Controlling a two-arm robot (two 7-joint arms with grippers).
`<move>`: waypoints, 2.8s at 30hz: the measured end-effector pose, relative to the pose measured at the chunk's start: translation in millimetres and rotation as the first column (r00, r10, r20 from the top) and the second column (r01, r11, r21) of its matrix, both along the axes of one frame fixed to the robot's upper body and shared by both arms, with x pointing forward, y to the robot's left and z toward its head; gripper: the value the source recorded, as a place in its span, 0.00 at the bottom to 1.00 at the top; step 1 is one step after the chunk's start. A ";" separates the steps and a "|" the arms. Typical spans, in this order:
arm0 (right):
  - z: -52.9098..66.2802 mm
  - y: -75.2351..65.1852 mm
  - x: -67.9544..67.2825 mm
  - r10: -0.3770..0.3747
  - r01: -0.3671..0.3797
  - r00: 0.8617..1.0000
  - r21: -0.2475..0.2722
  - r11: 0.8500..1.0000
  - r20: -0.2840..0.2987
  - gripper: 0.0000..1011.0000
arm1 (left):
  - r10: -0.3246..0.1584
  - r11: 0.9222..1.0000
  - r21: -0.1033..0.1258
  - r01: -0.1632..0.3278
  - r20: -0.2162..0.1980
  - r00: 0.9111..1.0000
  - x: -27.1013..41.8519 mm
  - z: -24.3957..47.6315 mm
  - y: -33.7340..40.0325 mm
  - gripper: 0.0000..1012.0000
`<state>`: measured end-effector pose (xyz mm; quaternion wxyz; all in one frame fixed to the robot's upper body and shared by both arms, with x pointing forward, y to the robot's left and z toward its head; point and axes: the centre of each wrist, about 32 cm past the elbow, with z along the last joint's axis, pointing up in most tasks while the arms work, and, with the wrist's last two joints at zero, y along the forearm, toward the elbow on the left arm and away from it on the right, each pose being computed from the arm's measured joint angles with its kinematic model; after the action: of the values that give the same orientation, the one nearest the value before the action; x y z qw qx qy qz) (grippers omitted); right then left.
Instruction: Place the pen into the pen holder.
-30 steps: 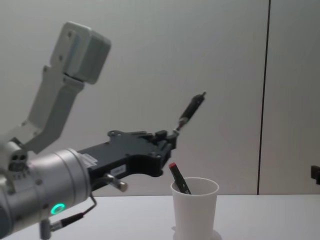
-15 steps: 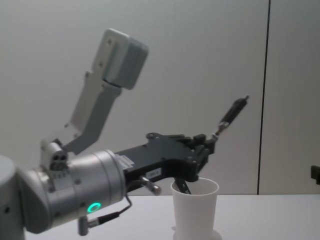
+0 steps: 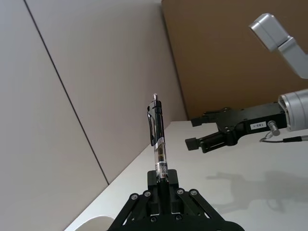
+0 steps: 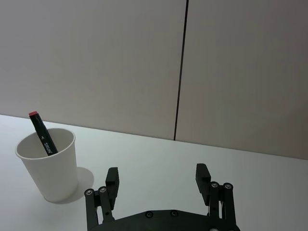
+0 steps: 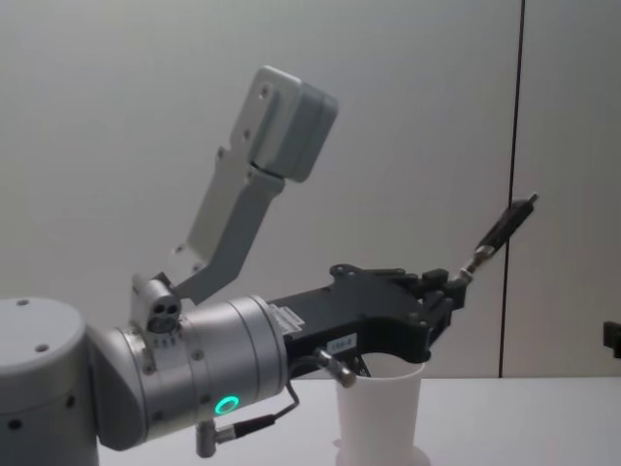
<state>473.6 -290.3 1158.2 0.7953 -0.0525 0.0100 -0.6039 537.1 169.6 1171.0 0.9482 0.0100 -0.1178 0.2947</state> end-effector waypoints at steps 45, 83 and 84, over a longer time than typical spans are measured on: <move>0.0 0.0 0.0 0.000 0.000 1.000 0.000 1.000 0.000 0.99 | -0.121 0.993 -0.014 0.120 -0.046 0.992 -16.2 -4.4 -4.1 0.13; 7.6 -35.4 -9.8 0.189 -0.174 0.981 0.236 0.956 -0.042 0.99 | -0.124 0.992 -0.015 0.124 -0.050 0.991 -18.2 -4.0 -2.8 0.13; 7.8 -36.9 -10.1 0.200 -0.183 0.979 0.245 0.952 -0.044 0.99 | -0.125 0.992 -0.015 0.124 -0.050 0.991 -18.2 -3.9 -2.8 0.13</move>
<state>463.5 -327.1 1166.0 0.8498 0.0224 0.1047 -0.5162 519.0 166.8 1167.1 0.9675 0.0045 -0.0924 0.2355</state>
